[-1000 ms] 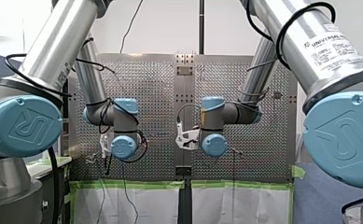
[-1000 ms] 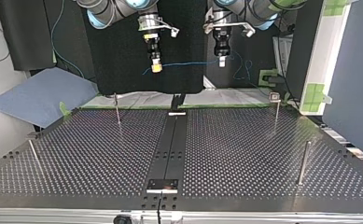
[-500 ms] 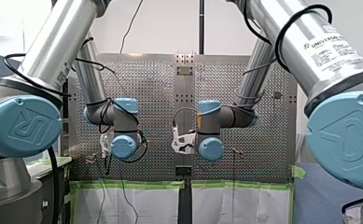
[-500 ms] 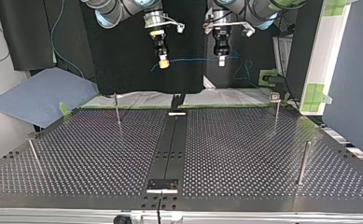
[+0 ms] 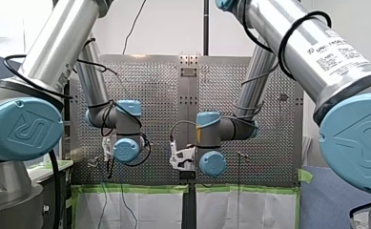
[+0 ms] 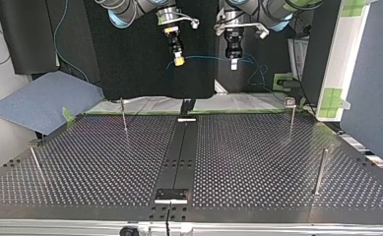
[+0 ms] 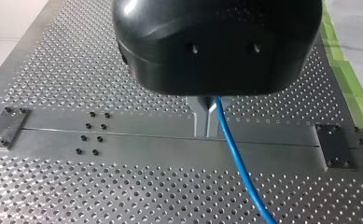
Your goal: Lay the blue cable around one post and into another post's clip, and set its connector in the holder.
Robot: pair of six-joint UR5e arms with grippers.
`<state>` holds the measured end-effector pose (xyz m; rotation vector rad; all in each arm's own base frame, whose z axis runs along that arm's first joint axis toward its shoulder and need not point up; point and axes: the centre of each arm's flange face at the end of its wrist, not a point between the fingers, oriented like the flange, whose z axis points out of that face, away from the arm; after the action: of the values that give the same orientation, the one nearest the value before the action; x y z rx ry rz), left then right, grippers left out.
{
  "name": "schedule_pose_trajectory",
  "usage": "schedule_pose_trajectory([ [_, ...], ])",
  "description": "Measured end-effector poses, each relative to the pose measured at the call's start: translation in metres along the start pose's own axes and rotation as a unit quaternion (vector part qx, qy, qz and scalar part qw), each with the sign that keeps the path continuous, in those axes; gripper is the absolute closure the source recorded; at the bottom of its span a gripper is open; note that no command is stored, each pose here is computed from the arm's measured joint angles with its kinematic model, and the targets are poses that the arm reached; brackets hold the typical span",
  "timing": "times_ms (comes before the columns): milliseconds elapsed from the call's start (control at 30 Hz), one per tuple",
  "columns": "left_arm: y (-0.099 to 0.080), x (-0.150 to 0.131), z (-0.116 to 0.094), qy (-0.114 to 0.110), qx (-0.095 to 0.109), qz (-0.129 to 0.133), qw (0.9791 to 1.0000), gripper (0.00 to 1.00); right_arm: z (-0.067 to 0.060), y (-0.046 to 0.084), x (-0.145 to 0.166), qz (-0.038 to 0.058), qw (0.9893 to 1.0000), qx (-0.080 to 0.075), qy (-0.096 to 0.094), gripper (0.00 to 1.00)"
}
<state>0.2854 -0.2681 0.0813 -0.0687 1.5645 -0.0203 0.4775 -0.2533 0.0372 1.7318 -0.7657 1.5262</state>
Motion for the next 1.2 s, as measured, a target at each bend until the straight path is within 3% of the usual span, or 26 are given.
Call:
schedule_pose_trajectory([
  [133, 0.007, 0.007, -0.002, 0.006, 0.0, 0.005, 1.0, 1.0, 0.0, 0.0, 0.0, -0.0001, 1.0, 0.0, 0.0, 1.0],
  [467, 0.043, 0.033, -0.013, 0.03, -0.002, 0.018, 0.9994, 1.0, 0.0, 0.0, 0.0, -0.0001, 1.0, 0.0, 0.0, 1.0],
  [700, 0.06, 0.032, -0.004, 0.023, -0.017, 0.013, 0.9995, 1.0, 0.0, 0.0, 0.0, -0.0001, 1.0, 0.0, 0.0, 1.0],
  [967, 0.065, 0.03, 0.002, 0.016, -0.028, 0.007, 0.9995, 1.0, 0.0, -0.001, -0.001, 0.0007, 1.0, 0.0, -0.001, 1.0],
  [1200, 0.06, 0.009, 0.026, -0.017, -0.038, -0.026, 0.9988, 1.0, 0.0, -0.024, -0.011, 0.017, 0.9997, 0.001, -0.02, 1.0],
])
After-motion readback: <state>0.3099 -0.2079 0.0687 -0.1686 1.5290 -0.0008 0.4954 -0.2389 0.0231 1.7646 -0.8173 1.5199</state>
